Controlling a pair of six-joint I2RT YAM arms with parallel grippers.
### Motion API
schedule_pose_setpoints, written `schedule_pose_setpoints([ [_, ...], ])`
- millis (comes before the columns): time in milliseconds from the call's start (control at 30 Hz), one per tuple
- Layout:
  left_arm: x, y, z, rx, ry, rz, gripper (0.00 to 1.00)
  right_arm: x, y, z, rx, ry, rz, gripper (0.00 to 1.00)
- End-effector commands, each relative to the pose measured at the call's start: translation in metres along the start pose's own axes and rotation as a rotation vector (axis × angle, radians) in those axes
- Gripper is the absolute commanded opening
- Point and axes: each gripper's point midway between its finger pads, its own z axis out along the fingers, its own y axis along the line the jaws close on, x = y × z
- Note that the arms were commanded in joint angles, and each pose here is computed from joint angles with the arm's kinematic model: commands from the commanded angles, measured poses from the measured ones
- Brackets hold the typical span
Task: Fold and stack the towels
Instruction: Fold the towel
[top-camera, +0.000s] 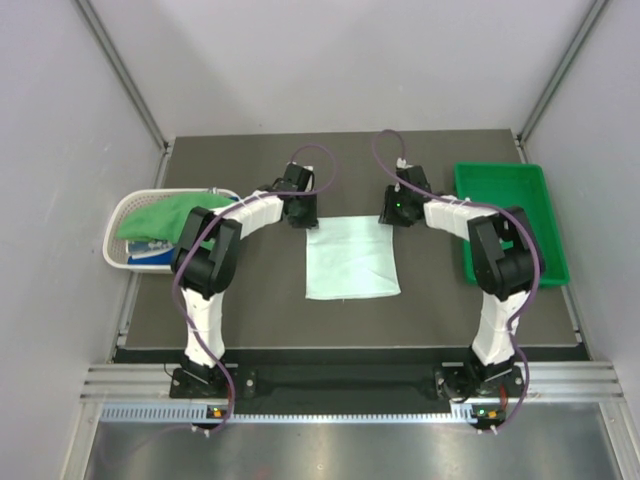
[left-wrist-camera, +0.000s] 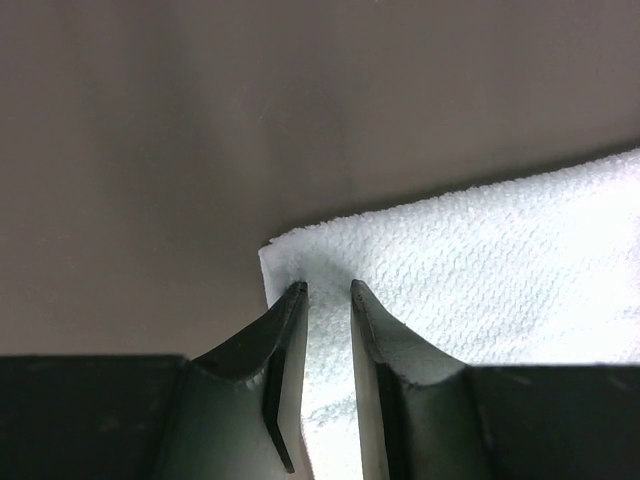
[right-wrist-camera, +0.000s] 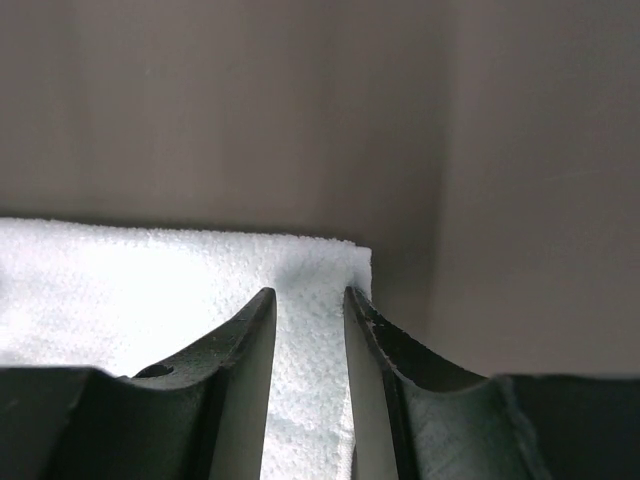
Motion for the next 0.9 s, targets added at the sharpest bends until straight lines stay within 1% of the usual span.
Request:
schedule_pose_setpoints([
  [0, -0.009, 0.008, 0.011, -0.036, -0.033, 0.011, 0.29, -0.003, -0.011, 0.004, -0.016, -0.007, 0.05, 0.34],
  [133, -0.02, 0.001, 0.004, -0.013, -0.063, 0.017, 0.29, -0.016, -0.005, -0.007, -0.044, -0.039, 0.06, 0.35],
  [300, -0.045, -0.015, -0.015, 0.042, -0.121, 0.039, 0.34, -0.04, 0.006, -0.026, -0.076, -0.1, 0.046, 0.37],
  [333, -0.053, -0.021, -0.023, 0.061, -0.143, 0.044, 0.35, -0.041, 0.005, -0.028, -0.075, -0.106, 0.046, 0.37],
  [400, -0.061, -0.025, -0.031, 0.074, -0.164, 0.05, 0.37, -0.045, 0.006, -0.033, -0.077, -0.125, 0.043, 0.37],
  [500, -0.069, -0.027, -0.044, 0.078, -0.188, 0.053, 0.38, -0.045, 0.002, -0.034, -0.06, -0.134, 0.035, 0.37],
  [667, -0.06, -0.011, -0.045, 0.007, -0.159, 0.041, 0.38, -0.037, -0.008, -0.026, -0.021, -0.118, 0.016, 0.38],
  [867, -0.039, -0.002, -0.024, 0.031, -0.085, 0.054, 0.38, -0.032, -0.012, -0.012, -0.002, -0.097, -0.022, 0.38],
])
